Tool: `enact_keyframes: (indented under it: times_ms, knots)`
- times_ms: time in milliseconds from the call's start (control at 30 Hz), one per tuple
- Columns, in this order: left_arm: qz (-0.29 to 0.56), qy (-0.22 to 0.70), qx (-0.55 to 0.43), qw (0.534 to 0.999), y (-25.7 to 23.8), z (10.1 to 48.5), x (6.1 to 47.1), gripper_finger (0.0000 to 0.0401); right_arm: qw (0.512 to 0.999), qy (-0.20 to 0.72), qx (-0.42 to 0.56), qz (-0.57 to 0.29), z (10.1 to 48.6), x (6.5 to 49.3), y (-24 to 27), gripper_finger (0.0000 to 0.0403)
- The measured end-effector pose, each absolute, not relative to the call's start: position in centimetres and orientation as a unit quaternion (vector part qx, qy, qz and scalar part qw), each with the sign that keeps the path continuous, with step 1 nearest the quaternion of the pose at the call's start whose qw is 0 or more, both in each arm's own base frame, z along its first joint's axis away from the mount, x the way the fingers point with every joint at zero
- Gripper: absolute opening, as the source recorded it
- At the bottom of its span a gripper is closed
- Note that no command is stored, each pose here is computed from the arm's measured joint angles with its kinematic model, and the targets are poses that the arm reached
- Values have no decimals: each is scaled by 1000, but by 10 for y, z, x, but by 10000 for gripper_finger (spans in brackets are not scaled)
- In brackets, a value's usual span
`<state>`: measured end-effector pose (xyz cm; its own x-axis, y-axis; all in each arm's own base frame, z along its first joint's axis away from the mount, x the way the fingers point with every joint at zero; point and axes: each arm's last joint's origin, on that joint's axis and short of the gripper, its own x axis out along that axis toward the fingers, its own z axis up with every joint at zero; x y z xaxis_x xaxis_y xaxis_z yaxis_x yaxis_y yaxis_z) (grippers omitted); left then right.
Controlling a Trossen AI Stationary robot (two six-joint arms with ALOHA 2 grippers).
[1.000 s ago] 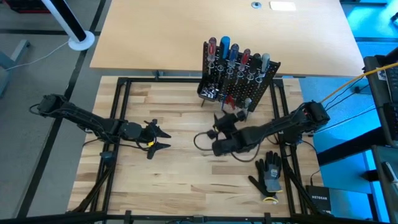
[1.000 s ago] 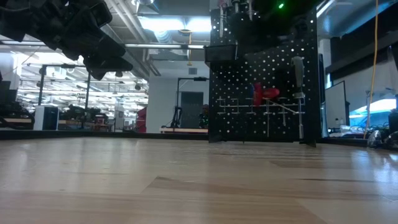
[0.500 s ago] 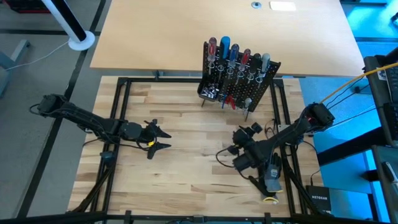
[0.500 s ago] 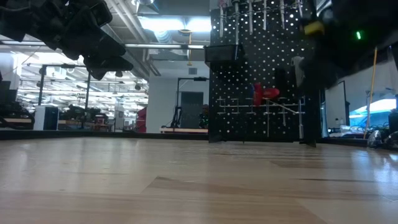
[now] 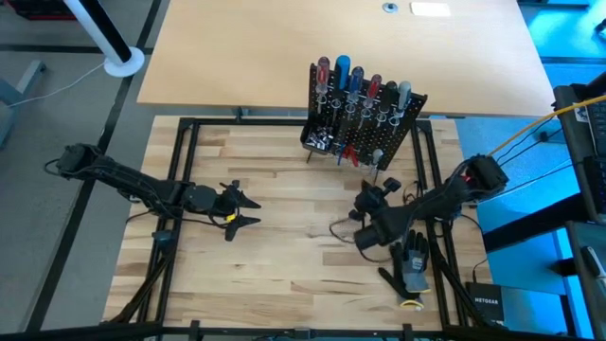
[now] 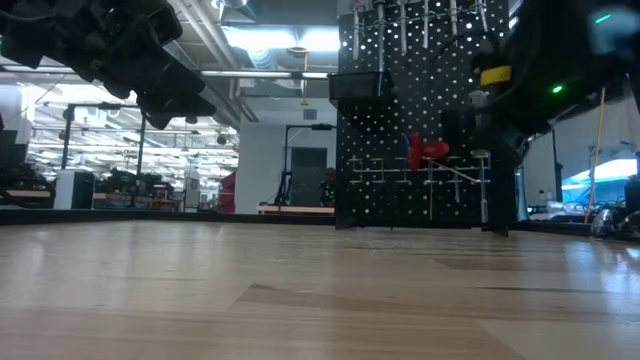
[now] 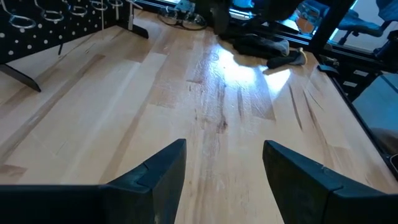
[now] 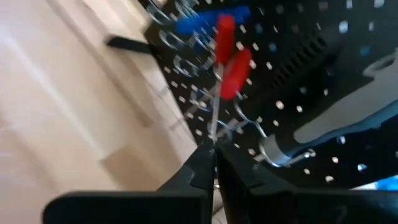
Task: Hang tools onto peg board
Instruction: Hang the red allen wrench on the black pegboard
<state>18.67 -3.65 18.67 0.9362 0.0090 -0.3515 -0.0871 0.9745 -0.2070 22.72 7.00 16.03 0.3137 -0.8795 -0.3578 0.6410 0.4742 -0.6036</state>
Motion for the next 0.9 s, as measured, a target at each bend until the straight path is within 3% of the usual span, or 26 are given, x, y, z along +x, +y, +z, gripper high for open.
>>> enact_keyframes:
  times_ms: [333, 900]
  knots:
    - [23, 178, -110, 978, -37, 187, 187, 203, 750, 366, -138, -533, 151, 231, 33, 10]
    - [23, 177, -110, 978, -37, 187, 187, 203, 785, 381, -104, -477, 121, 242, 18, 4]
